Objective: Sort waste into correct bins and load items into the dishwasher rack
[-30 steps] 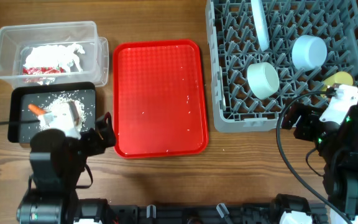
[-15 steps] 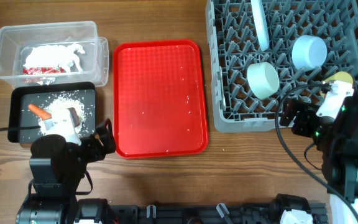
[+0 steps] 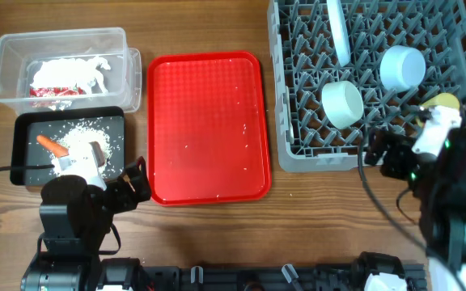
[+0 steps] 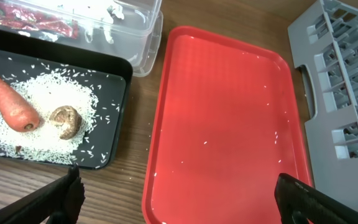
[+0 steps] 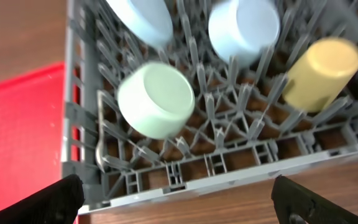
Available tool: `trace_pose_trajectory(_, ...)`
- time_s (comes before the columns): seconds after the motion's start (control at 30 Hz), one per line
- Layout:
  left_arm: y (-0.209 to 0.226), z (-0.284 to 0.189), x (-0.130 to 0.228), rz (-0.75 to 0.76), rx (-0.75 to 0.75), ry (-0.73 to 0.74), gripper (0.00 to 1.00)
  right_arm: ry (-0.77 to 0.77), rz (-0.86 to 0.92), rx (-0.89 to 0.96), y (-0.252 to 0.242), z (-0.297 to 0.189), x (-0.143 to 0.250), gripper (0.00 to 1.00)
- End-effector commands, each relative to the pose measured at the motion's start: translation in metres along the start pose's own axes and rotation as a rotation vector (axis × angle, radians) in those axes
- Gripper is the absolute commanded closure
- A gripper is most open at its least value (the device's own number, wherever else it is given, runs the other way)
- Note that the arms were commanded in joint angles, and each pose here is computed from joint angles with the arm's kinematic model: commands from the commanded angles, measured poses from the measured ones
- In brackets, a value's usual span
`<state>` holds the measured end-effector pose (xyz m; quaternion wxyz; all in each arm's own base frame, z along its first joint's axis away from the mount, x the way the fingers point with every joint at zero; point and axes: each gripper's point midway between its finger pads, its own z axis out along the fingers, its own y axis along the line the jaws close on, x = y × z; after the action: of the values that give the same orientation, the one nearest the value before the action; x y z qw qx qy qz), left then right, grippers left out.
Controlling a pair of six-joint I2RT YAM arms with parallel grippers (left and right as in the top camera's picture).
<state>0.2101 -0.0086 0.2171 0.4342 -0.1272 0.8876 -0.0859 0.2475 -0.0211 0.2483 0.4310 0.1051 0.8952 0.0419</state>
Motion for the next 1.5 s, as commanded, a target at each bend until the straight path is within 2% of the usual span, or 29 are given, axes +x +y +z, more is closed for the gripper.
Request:
trace_pose_trajectory(0.0,0.001,0.002,0.002,-0.004,-0.002,0.005,0.00,-0.120,-0.039,-0.030,0.008,-0.031,-0.008,0.00)
trace_pose_trajectory(0.17,0.001,0.002,0.002,-0.004,-0.002,0.005,0.00,-0.287,-0.144,-0.067,0.019,-0.073,-0.014,0.00)
trace_pose_trajectory(0.33,0.001,0.002,0.002,-0.004,-0.002,0.005,0.00,-0.462,-0.173,-0.104,0.025,-0.102,-0.007,0.00)
trace_pose_trajectory(0.57,0.001,0.002,0.002,-0.004,-0.002,0.005,0.00,-0.628,-0.195,-0.218,0.035,-0.077,0.021,0.00)
trace_pose_trajectory(1.1,0.001,0.002,0.002,-0.004,-0.002,0.005,0.00,-0.780,-0.238,-0.286,0.037,0.019,0.044,0.00)
trace_pose_trajectory(1.3,0.001,0.002,0.002,-0.004,-0.002,0.005,0.00,-0.675,-0.367,-0.288,0.041,0.038,0.069,0.00)
trace_pose_trajectory(1.47,0.001,0.002,0.002,-0.004,-0.002,0.005,0.00,-0.681,-0.383,-0.277,0.041,0.038,0.068,0.00)
